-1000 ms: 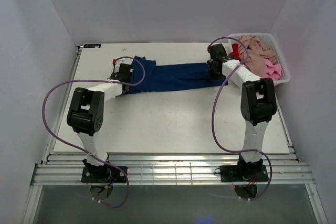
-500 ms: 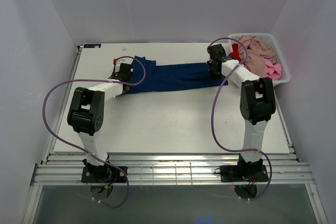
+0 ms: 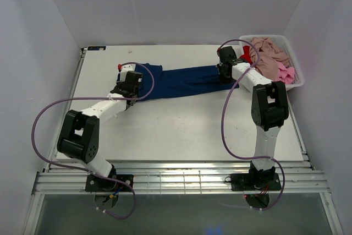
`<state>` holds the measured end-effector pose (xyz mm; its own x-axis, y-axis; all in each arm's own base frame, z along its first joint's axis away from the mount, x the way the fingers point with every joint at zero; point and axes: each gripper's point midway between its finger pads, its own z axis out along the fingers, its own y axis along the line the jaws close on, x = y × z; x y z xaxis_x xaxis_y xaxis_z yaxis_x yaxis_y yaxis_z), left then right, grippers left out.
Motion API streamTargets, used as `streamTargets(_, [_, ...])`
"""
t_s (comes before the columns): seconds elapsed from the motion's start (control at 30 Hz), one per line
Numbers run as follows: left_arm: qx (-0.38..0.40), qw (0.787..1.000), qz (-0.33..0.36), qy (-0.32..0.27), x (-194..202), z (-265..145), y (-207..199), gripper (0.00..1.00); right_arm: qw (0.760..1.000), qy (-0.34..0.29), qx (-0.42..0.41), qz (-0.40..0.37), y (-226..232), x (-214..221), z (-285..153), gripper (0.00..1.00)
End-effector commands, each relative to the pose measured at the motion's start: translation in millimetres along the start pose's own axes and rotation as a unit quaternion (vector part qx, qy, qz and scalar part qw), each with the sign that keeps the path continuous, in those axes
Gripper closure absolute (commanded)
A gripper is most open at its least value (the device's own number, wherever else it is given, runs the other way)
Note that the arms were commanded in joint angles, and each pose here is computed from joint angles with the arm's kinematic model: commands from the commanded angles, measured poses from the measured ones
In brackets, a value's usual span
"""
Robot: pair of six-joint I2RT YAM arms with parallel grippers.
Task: Fold and stack the t-shirts
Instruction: Fold the other side of the tshirt into a rectangle
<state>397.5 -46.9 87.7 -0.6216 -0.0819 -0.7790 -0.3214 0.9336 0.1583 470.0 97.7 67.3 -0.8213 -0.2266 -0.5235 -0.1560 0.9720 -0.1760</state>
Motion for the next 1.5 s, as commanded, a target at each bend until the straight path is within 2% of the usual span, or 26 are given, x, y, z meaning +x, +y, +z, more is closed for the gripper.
streamTargets(0.0, [-0.006, 0.999, -0.026, -0.028, -13, -19, 8, 1.0, 1.0, -0.012, 0.004, -0.003, -1, -13, -4, 0.67])
streamTargets(0.3, [0.006, 1.0, -0.017, -0.01, 19, -37, 0, 1.0, 1.0, -0.007, 0.006, -0.003, -2, -10, -2, 0.67])
streamTargets(0.53, [-0.022, 0.999, -0.003, 0.024, 50, -37, 11, 1.0, 1.0, -0.008, 0.008, -0.004, -2, -12, -4, 0.67])
streamTargets(0.83, [-0.065, 0.997, -0.019, 0.025, 53, -46, 32, 1.0, 1.0, -0.007, 0.015, -0.004, -4, -13, -5, 0.67])
streamTargets(1.0, [-0.047, 0.998, -0.023, 0.018, 41, -43, 19, 1.0, 0.999, -0.033, -0.036, -0.002, 15, -24, -13, 0.67])
streamTargets(1.03, [-0.038, 0.999, -0.02, 0.018, 38, -41, 13, 0.95, 0.998, -0.039, -0.049, -0.019, 20, -26, -14, 0.67])
streamTargets(1.07, [-0.035, 0.999, -0.02, 0.017, 36, -39, 11, 0.83, 0.995, -0.053, -0.08, -0.023, 31, -32, -18, 0.67])
streamTargets(1.1, [-0.03, 0.999, -0.022, 0.011, 32, -37, 7, 0.77, 0.993, -0.06, -0.098, -0.031, 37, -35, -20, 0.66])
streamTargets(1.17, [-0.024, 1.0, -0.016, 0.009, 26, -34, 0, 0.63, 0.986, -0.074, -0.144, -0.042, 56, -39, -26, 0.6])
streamTargets(1.3, [-0.023, 1.0, -0.007, 0.002, 18, -27, -8, 0.55, 0.974, -0.099, -0.193, -0.057, 80, -51, -29, 0.56])
streamTargets(1.47, [-0.028, 1.0, 0.005, -0.003, 14, -21, -12, 0.53, 0.964, -0.102, -0.233, -0.079, 106, -53, -22, 0.55])
